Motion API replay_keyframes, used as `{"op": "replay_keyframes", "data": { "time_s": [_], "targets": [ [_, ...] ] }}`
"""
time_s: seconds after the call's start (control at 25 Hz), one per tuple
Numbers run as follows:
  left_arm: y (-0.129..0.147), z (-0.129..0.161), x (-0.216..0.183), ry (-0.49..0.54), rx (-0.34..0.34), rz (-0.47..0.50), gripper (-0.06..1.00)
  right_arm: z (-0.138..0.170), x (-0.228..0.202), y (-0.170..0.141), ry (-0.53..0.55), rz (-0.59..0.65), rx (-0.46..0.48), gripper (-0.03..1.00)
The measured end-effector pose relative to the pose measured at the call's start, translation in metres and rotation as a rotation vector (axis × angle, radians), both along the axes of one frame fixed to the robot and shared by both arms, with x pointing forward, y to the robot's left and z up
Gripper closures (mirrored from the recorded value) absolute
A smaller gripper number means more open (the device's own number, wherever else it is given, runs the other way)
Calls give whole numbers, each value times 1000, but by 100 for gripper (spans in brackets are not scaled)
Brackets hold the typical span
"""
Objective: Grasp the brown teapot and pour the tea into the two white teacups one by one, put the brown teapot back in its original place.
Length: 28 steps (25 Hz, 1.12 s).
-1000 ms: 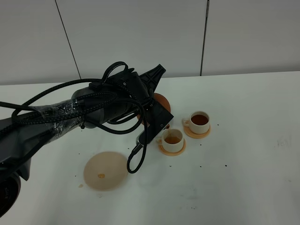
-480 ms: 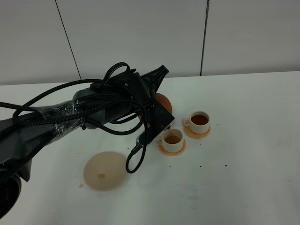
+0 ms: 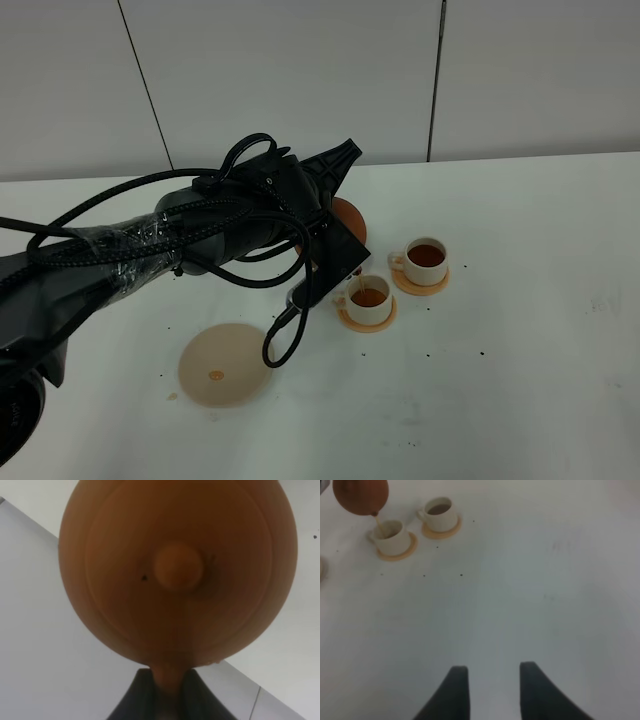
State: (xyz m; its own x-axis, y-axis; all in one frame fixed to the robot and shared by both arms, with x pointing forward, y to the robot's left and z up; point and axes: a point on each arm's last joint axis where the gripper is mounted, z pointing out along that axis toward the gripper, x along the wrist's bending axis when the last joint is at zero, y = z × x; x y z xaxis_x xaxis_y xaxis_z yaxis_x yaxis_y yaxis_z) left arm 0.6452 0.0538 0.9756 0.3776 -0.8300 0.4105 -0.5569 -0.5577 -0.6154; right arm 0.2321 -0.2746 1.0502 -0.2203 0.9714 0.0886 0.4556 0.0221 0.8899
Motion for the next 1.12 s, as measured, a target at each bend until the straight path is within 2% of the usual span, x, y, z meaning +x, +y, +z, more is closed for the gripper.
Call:
{"op": "replay_keyframes", "data": {
  "time_s": [1.12],
  "targets": [
    [-3,1,1,-16,46,-86,77,0,0,0,0,0,0,72]
  ]
}}
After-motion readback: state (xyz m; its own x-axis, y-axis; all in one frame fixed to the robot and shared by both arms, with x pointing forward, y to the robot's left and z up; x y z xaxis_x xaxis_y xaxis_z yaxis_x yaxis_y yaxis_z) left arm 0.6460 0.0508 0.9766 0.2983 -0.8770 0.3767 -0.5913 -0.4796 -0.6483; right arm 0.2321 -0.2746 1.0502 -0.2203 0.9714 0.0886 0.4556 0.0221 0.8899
